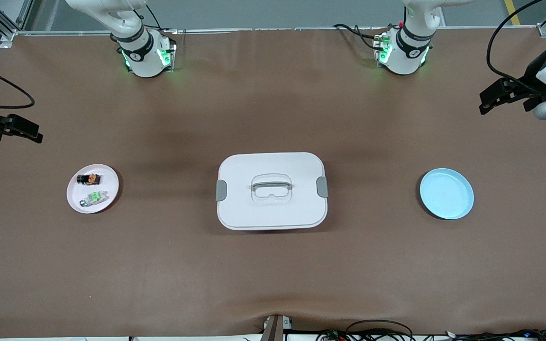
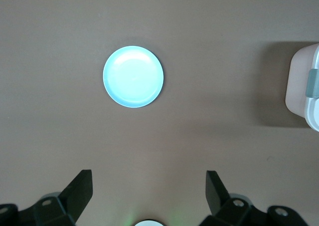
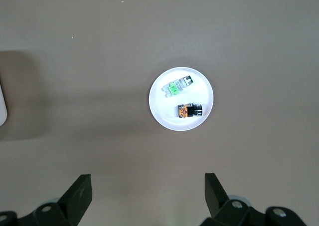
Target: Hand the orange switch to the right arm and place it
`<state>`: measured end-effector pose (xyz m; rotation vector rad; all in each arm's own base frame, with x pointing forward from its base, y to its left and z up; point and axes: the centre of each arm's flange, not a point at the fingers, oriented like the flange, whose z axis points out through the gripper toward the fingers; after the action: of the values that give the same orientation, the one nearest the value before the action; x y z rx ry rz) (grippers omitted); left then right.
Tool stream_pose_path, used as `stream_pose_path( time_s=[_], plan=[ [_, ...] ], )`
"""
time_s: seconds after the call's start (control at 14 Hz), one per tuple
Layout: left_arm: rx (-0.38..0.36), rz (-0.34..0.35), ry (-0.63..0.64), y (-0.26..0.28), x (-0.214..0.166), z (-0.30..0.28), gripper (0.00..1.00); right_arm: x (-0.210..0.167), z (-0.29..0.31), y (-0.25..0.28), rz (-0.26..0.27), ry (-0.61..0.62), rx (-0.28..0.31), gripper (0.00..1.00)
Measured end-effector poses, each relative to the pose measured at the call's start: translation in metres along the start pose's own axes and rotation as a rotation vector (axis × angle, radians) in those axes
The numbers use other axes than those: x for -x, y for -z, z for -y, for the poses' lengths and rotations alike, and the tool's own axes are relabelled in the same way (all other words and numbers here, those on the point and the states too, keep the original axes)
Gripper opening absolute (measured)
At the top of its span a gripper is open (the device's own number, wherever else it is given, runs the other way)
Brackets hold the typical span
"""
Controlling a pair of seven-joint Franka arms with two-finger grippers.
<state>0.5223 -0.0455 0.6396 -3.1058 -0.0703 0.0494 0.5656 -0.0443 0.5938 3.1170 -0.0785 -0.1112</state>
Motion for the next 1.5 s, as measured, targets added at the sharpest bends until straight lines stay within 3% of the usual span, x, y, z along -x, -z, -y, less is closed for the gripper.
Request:
stream_pose_path(
  time_s=[0.93,1.5],
  plan=[
    [0.0,0.0,-0.001,0.0,0.0,-0.001,1.0,0.037,-0.007,0.051,-0.068,-0.006,-0.011,1.0],
    [0.0,0.0,-0.003,0.0,0.0,-0.002,1.0,0.036,-0.007,0.051,-0.072,-0.008,-0.011,1.0]
  ],
)
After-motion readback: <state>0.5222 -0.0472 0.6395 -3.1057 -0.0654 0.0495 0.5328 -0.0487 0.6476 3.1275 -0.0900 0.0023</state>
